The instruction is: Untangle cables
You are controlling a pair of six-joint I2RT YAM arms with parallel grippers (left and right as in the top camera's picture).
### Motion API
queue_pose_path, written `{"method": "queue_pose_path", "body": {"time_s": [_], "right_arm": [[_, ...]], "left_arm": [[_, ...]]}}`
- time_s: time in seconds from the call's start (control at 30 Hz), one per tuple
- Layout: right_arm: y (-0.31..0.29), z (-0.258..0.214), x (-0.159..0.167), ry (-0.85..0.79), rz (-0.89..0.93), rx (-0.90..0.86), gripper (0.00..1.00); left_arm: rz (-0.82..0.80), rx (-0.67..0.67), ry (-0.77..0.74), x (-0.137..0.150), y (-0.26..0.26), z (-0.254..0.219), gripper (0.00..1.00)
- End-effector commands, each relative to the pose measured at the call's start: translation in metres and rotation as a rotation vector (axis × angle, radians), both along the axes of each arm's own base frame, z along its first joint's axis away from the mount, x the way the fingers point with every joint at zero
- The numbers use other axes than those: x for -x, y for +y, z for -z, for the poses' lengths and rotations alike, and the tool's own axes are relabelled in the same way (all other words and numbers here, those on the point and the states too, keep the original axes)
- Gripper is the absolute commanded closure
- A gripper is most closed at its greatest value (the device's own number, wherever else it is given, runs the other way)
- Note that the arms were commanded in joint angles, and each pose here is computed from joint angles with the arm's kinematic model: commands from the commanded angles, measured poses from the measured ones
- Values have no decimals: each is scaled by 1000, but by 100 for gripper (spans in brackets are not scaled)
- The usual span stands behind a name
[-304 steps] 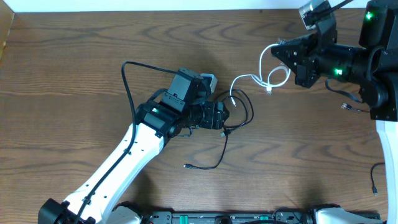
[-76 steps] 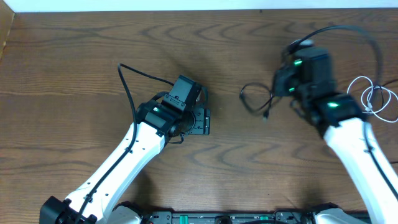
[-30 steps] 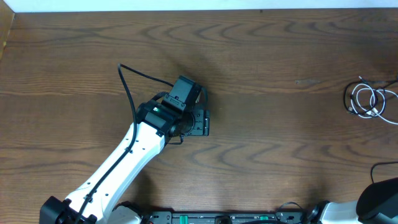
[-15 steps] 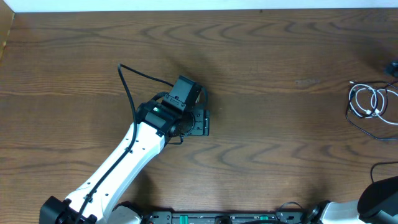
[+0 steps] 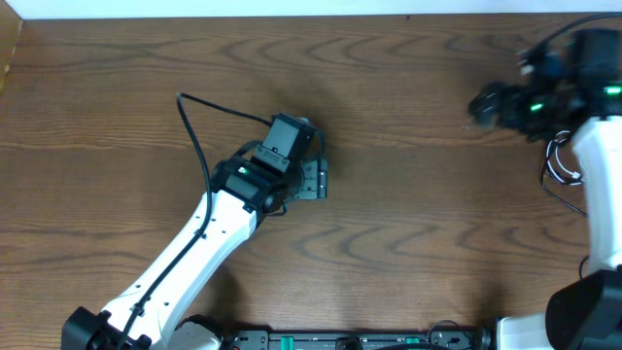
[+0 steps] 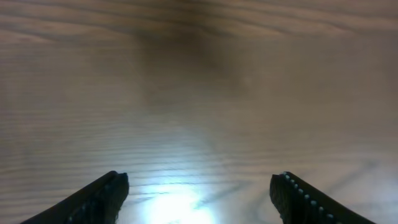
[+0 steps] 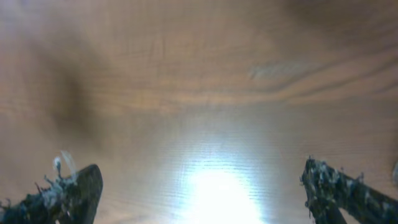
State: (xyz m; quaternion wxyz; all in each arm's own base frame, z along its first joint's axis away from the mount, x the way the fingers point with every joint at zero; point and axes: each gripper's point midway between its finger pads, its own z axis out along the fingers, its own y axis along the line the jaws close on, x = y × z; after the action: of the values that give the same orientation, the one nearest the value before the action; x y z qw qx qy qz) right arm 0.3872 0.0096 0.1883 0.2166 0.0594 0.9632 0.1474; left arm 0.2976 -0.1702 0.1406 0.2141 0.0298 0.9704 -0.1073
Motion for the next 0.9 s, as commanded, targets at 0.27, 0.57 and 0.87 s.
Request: {"method": "queue_pose_path", "body": {"time_s": [0.27,0.57,0.87], "right_arm": [[47,72,49,192,-184,198,1],[45,96,84,349,-58,176,1],[47,92,124,292,-54,154,1]], "left_arm": [[-247,76,156,-9,79,12,20],[-335,12,416,49,113,27,21],[-277,-24,453,78,117,24,22]]}}
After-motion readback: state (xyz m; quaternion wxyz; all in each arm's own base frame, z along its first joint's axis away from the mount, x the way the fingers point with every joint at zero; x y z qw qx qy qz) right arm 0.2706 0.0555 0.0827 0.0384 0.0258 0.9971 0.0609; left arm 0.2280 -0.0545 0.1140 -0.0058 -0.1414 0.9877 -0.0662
